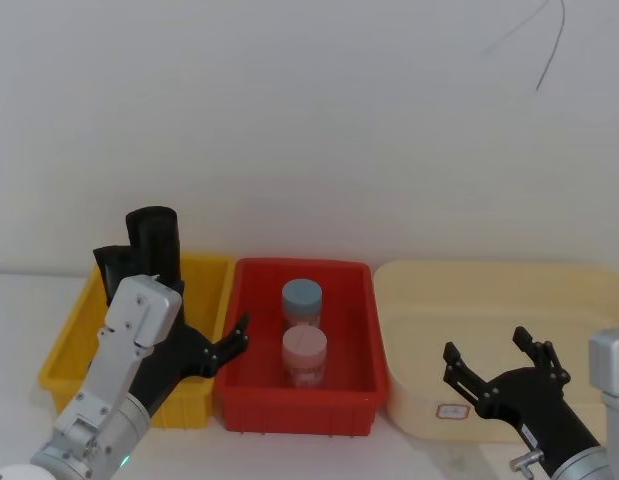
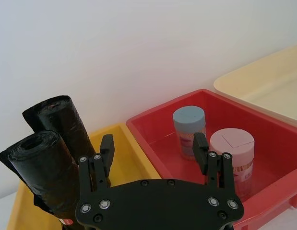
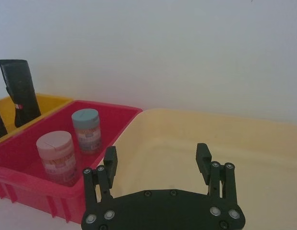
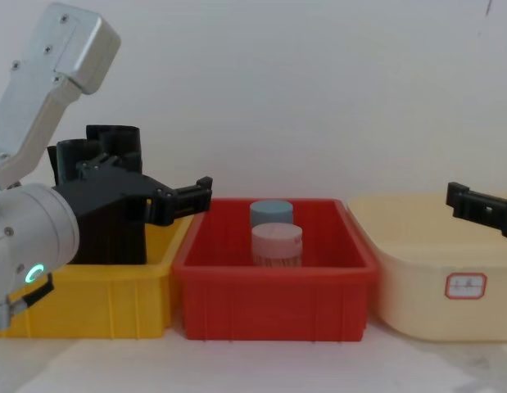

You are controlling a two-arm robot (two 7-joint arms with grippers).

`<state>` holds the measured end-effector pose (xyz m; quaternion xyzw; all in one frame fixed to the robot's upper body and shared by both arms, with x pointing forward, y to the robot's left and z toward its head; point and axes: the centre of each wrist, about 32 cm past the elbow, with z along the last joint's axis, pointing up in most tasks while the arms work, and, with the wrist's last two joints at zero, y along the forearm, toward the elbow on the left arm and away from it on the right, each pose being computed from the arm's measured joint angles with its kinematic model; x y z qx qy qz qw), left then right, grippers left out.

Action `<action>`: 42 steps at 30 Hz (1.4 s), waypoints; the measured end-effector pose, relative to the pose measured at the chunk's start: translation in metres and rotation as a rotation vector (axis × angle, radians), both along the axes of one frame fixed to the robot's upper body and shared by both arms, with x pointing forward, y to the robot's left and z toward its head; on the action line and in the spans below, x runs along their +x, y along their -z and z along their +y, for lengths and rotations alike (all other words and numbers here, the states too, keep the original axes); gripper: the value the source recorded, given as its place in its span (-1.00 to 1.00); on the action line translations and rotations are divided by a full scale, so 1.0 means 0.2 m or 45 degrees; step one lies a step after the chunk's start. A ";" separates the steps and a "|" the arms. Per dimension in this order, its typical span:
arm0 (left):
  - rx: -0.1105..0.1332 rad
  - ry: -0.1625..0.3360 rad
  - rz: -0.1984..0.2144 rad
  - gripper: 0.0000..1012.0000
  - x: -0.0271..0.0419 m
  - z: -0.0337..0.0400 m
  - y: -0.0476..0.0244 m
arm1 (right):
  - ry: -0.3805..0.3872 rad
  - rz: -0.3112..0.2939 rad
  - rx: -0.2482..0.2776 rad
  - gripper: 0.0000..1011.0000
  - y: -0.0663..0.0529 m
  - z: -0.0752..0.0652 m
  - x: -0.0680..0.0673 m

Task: Pick up the garbage bag with the one hand and transfer it to the other hand.

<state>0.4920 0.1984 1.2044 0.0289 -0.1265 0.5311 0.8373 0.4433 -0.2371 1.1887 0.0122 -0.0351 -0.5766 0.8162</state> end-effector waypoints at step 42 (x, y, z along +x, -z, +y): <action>-0.048 -0.044 0.003 0.98 -0.049 0.042 0.031 | 0.000 0.000 0.000 0.98 0.00 0.00 0.00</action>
